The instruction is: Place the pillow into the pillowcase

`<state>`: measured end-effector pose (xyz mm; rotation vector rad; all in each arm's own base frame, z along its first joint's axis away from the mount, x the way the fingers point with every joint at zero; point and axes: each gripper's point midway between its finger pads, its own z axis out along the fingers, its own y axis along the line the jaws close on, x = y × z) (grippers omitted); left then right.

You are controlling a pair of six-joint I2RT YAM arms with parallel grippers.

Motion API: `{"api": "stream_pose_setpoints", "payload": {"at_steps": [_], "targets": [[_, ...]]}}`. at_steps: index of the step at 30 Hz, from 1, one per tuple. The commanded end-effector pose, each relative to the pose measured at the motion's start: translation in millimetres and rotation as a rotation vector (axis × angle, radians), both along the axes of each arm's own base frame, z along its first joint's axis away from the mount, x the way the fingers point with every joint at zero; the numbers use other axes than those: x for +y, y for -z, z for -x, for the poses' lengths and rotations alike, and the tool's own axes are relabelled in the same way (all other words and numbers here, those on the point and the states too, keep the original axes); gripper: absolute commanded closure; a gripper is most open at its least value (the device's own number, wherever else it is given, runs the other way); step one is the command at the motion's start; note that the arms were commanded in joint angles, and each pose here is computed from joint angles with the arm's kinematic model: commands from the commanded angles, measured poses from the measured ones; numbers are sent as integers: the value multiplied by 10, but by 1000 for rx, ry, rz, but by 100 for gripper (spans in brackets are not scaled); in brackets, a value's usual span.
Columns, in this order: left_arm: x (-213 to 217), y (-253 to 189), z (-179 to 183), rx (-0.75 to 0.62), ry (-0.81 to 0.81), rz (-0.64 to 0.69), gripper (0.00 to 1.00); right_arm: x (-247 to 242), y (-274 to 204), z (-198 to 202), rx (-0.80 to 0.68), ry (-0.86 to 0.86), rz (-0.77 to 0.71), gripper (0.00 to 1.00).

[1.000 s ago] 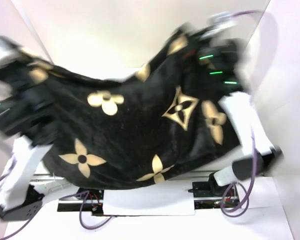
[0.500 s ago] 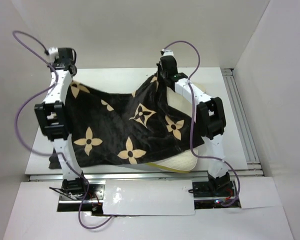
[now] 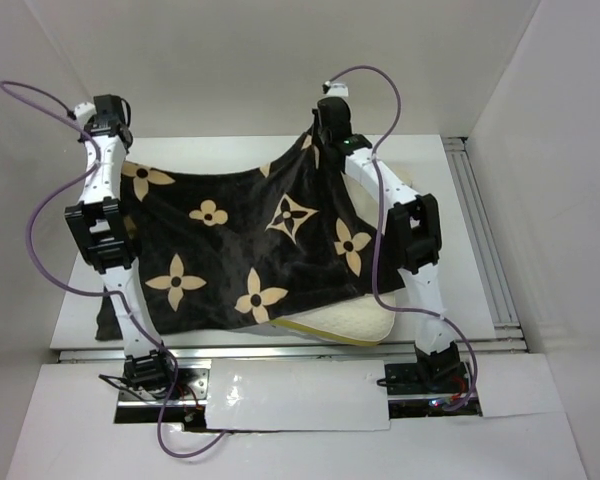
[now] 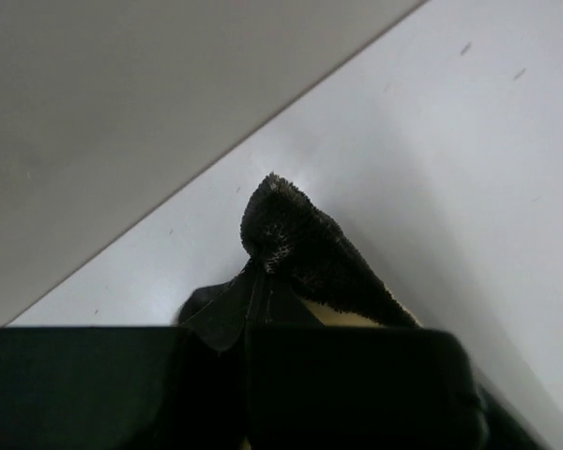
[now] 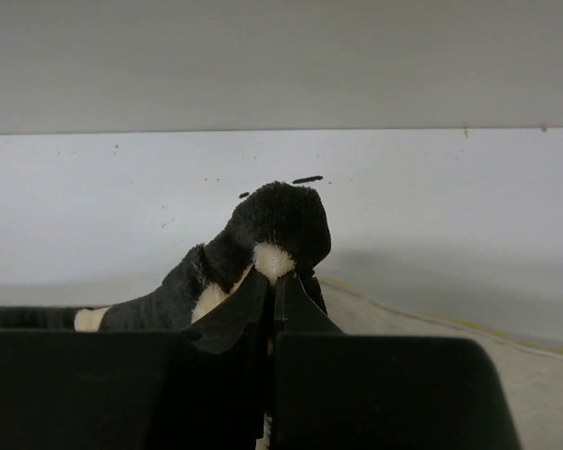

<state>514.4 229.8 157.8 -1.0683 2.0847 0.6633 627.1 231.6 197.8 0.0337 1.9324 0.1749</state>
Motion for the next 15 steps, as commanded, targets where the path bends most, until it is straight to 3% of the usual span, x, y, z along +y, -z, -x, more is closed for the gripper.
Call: {"api": "stream_pose_setpoints", "payload": {"at_steps": [1, 7, 8, 9, 10, 12, 13, 14, 15], "targets": [[206, -533, -220, -153, -55, -98, 100, -238, -237, -139, -68, 77, -8, 100], [263, -652, -218, -194, -85, -136, 100, -302, -279, -58, -57, 39, -14, 99], [257, -617, -218, -201, -96, -126, 100, -314, -52, 5, -18, 23, 15, 98], [232, -665, -228, -215, -84, -116, 100, -300, 2, 44, -4, 2, 24, 91], [255, -618, -220, -209, -78, -101, 99, -279, 93, 85, 25, -17, 28, 58], [142, -517, -301, -199, -1, -44, 69, -334, 109, 121, 49, -25, 41, 16], [104, -426, -320, -184, 17, -20, 35, -340, 84, 155, 60, -18, 27, 0], [61, -387, -317, -172, 35, 3, 1, -358, 47, 217, 74, -14, 22, 0], [-17, -336, -334, -171, 61, 46, 0, -425, 35, 239, 84, -8, 12, 0]]}}
